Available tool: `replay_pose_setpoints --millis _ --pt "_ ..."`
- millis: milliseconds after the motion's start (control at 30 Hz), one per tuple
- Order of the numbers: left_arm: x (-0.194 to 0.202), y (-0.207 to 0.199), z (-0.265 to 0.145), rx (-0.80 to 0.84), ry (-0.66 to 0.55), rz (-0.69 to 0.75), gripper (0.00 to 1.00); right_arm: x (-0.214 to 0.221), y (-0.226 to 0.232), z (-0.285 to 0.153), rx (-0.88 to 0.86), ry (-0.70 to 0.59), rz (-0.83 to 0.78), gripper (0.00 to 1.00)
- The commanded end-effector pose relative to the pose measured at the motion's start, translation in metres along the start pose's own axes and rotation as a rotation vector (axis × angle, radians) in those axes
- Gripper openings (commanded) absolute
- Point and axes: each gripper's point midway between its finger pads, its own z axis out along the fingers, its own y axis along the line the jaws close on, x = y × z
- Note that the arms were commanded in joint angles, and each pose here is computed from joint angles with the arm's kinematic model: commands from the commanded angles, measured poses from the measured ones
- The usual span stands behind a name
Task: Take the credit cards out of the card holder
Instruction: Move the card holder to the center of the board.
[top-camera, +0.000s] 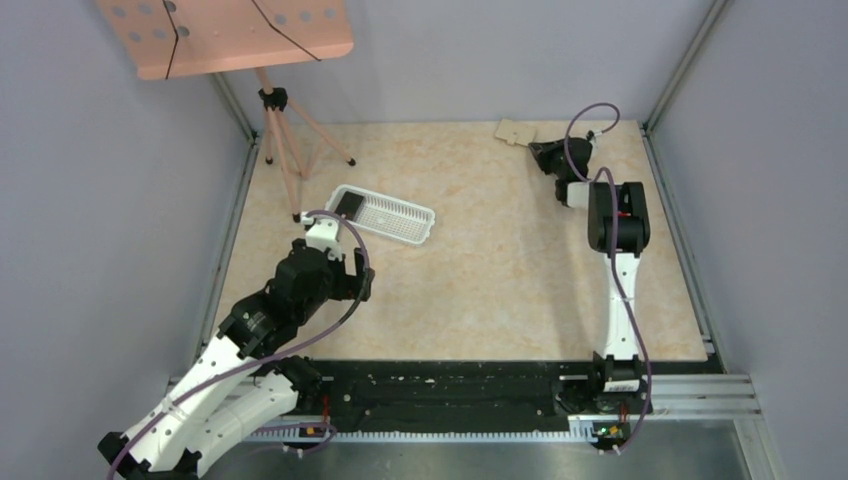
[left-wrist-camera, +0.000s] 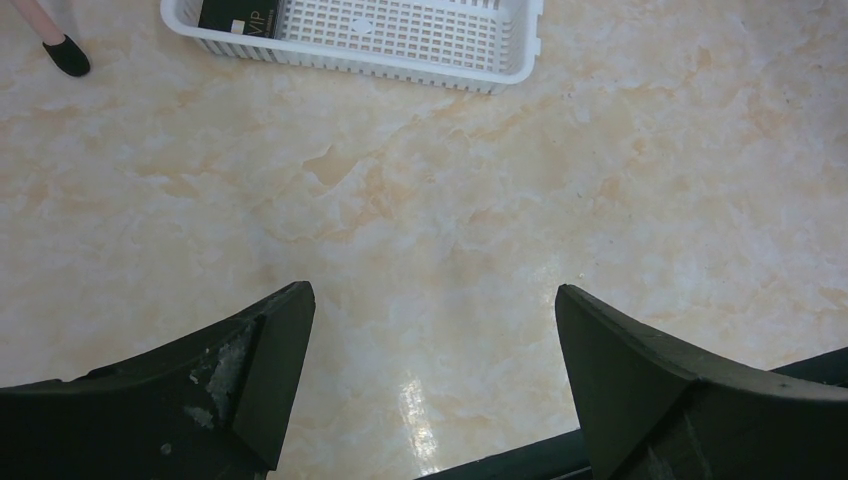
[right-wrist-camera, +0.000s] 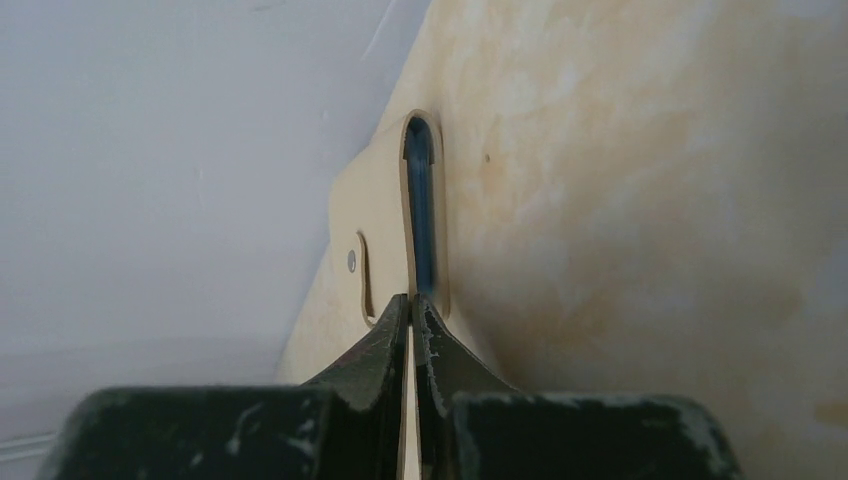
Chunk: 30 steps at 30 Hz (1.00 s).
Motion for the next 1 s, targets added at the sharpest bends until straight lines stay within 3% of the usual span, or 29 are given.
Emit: replay_pose_setpoints --millis 0,267,533,833,967 --pt "-0.004 0.003 0.002 -0.019 -0.012 0.003 0.96 0.011 -0.008 -0.029 0.064 0.075 -0.071 0.0" --pt "-0.001 0.002 0.005 -0.018 0.008 0.008 0.95 0.025 0.017 -0.102 0.021 0.133 -0.109 0.0" --pt "0.003 0.002 0.008 -0.023 0.032 0.013 0.95 0.065 -0.011 -0.212 0.064 0.239 -0.17 0.0" --pt "0.005 0.001 0.012 -0.028 0.056 0.019 0.94 0.12 -0.036 -0.329 0.113 0.5 -0.442 0.0" --pt "0.006 0.0 0.013 -0.029 0.066 0.024 0.94 0.131 -0.023 -0.369 0.061 0.547 -0.57 0.0"
